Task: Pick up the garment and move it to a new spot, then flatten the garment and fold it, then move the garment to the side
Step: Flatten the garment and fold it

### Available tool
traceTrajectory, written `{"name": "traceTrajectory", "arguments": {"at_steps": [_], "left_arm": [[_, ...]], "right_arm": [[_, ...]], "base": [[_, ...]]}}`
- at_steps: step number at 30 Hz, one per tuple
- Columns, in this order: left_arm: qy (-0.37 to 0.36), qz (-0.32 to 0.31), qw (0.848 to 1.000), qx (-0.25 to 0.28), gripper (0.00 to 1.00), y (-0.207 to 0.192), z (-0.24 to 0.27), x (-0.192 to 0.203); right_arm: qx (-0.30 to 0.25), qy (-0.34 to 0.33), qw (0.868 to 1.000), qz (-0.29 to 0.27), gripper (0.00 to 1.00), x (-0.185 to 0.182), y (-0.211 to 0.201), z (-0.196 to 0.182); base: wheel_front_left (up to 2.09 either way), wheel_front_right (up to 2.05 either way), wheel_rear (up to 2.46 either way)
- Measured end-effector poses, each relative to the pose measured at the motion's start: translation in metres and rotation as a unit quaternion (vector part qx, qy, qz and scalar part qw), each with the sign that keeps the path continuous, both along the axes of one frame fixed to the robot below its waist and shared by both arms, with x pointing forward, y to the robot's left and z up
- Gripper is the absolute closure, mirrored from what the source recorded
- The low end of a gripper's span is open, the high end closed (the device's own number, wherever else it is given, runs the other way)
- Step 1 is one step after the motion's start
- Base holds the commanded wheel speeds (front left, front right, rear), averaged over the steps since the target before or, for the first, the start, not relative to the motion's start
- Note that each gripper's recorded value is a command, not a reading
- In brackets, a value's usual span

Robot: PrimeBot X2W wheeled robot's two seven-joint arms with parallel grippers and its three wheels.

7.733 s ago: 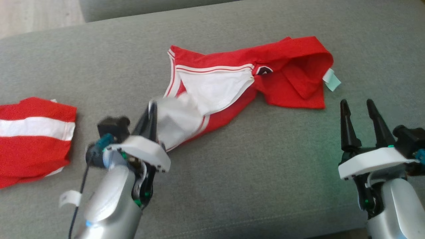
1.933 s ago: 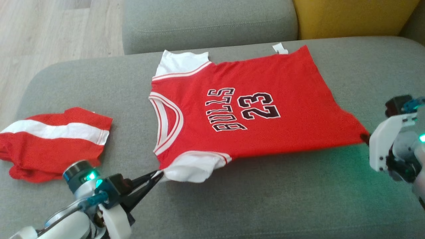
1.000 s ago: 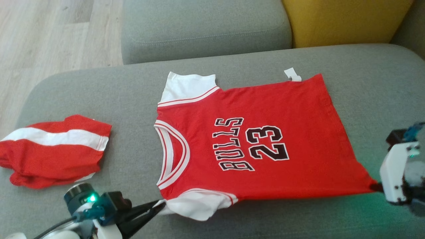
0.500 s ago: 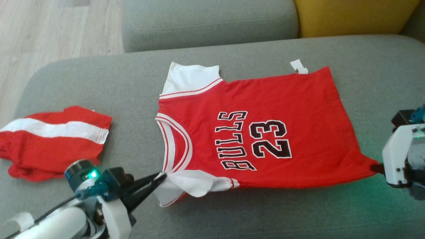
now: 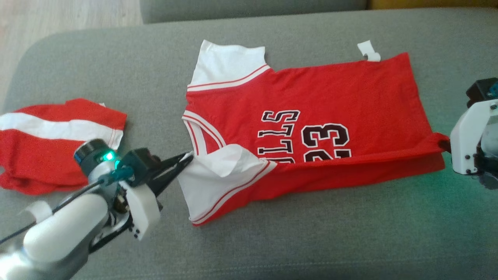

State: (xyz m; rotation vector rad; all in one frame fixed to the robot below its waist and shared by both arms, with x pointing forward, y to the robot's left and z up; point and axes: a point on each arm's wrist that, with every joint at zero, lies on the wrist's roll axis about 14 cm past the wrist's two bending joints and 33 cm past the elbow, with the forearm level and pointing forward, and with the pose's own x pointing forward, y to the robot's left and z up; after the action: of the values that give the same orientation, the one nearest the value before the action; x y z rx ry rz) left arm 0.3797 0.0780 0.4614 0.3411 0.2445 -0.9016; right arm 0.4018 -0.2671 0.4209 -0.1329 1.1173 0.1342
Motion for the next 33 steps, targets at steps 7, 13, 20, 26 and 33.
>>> {"name": "traceTrajectory", "arguments": {"at_steps": [7, 13, 20, 26, 33], "left_arm": [[-0.001, -0.002, 1.000, 0.023, 1.00, 0.001, -0.017, 0.024], [0.003, -0.001, 1.000, 0.027, 0.22, 0.000, -0.025, 0.035], [-0.034, 0.076, 0.997, 0.002, 0.00, 0.010, -0.012, 0.063], [-0.078, 0.188, 0.975, -0.088, 0.00, 0.022, 0.038, 0.089], [-0.136, 0.278, 0.924, -0.224, 0.00, 0.031, 0.104, 0.081]], "right_arm": [[0.001, 0.006, 1.000, 0.008, 1.00, 0.016, 0.009, -0.018], [-0.007, 0.003, 1.000, 0.003, 0.00, 0.018, 0.005, -0.027], [0.034, -0.130, 0.991, 0.006, 0.00, 0.054, 0.028, 0.003], [0.106, -0.287, 0.952, -0.002, 0.00, 0.077, 0.053, 0.054], [0.144, -0.431, 0.891, -0.008, 0.00, 0.074, 0.060, 0.102]], "base": [[0.00, 0.00, 0.00], [0.00, 0.00, 0.00], [0.00, 0.00, 0.00], [0.00, 0.00, 0.00], [0.00, 0.00, 0.00]]}}
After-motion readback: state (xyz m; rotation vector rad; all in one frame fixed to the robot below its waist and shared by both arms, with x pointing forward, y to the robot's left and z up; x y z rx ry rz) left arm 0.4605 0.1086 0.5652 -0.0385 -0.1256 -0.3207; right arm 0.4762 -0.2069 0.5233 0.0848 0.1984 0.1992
